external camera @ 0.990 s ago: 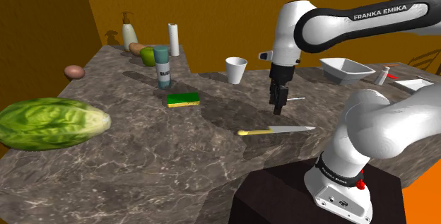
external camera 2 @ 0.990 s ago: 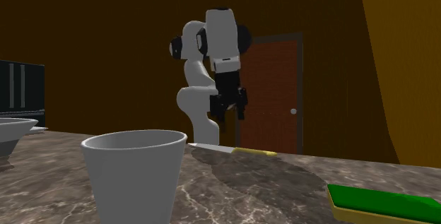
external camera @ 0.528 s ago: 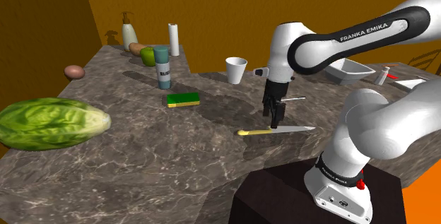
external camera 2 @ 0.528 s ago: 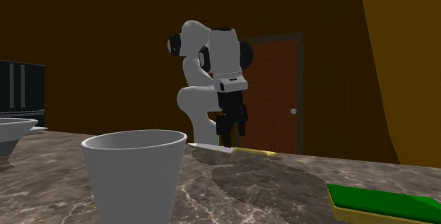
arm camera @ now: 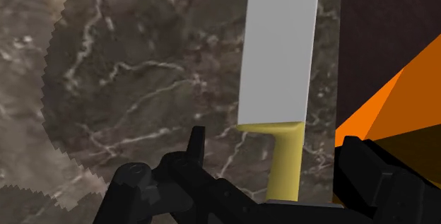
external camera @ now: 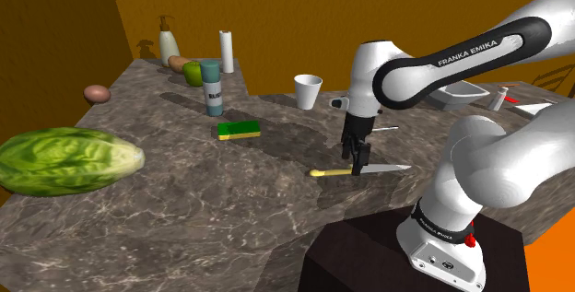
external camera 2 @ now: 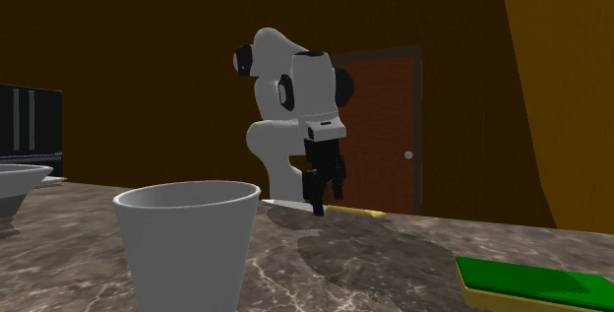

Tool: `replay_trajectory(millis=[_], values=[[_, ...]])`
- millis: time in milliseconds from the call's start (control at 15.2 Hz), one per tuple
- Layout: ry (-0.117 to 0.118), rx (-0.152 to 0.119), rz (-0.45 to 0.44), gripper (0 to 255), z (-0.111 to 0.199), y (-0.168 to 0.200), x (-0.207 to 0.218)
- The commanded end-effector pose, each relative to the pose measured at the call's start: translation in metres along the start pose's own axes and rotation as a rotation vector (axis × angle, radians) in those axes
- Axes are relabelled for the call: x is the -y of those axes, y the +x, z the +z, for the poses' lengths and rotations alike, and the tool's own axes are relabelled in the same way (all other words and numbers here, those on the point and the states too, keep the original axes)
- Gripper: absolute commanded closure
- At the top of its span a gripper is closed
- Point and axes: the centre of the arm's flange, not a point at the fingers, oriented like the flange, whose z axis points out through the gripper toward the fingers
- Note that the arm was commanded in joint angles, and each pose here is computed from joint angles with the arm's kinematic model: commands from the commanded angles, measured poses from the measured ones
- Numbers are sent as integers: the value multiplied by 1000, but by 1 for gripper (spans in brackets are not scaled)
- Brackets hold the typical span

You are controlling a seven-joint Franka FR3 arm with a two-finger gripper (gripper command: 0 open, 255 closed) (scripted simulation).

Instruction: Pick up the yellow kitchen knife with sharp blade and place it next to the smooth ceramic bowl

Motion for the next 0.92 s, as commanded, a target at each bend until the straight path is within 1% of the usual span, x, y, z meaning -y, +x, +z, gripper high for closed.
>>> replay_trajectory(millis=[0, 132, 198, 726, 858], values=[[0, 0, 0, 0, 0, 0, 0], [0, 0, 0, 0, 0, 0, 0], [0, 0, 0, 255, 0, 0, 0], [0, 0, 0, 255, 1, 1, 0], [0, 0, 0, 255, -5, 0, 1]])
